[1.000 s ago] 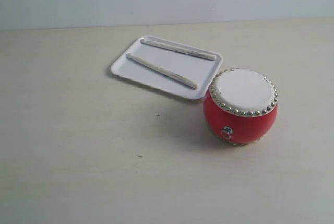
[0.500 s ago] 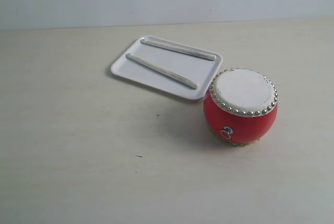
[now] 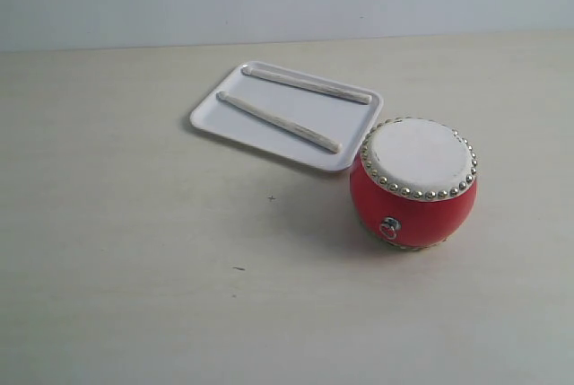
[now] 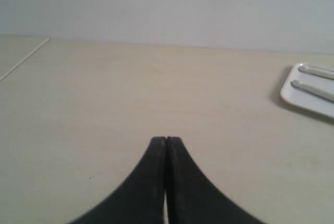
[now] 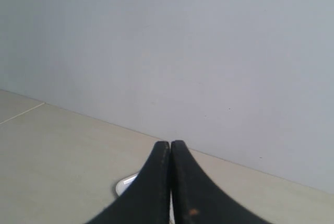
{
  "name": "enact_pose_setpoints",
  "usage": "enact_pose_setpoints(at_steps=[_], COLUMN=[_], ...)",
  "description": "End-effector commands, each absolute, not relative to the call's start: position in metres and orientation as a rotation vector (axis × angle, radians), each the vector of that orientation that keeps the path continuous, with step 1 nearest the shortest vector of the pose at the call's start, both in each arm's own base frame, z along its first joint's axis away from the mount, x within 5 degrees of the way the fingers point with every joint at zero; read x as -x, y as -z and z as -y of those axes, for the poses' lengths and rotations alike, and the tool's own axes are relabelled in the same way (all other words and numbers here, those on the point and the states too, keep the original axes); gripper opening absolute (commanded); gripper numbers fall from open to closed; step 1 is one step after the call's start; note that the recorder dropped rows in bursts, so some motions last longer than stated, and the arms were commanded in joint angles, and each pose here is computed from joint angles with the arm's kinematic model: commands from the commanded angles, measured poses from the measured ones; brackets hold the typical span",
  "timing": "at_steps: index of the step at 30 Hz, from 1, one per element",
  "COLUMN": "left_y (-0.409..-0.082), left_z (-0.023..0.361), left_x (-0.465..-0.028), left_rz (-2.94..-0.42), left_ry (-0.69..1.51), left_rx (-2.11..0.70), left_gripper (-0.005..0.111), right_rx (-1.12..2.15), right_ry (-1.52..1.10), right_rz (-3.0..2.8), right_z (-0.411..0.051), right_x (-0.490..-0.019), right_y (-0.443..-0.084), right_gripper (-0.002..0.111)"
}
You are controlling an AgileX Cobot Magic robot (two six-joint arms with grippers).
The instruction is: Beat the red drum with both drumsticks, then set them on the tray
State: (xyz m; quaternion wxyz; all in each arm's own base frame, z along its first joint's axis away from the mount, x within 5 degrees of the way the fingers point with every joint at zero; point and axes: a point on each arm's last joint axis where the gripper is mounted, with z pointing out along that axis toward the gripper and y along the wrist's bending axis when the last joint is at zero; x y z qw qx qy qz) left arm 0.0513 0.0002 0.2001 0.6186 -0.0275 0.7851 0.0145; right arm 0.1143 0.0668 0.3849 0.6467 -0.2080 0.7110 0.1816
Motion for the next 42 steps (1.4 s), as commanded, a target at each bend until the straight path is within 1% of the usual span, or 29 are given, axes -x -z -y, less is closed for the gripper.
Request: enact_pose_setpoints(at_steps=[1, 4, 37, 42], left_y=[-0.188, -0.181, -0.181, -0.181], left_z=[0.0, 0.001, 0.001, 0.001], left_x=[-0.053, -0.053, -0.053, -0.053], left_rz=[-1.819, -1.838, -1.835, -1.835], left_ry=[-0.003, 0.035, 0.041, 0.041], left_rx=[0.086, 0.116, 0.121, 0.121], left_gripper=[0.0, 0.0, 0.0, 0.0], right_rx=[0.467, 0.467, 0.468, 0.54], right_ry=[-0.411, -0.411, -0.408, -0.215], right_rz=[-1.62, -1.62, -1.602, -1.466], right_z=[-0.066, -0.066, -0.064, -0.042], right_x=[-0.114, -0.114, -0.11, -0.079], right_y=[-0.384, -0.384, -0.386, -0.396], right_gripper=[0.0, 0.0, 0.0, 0.0])
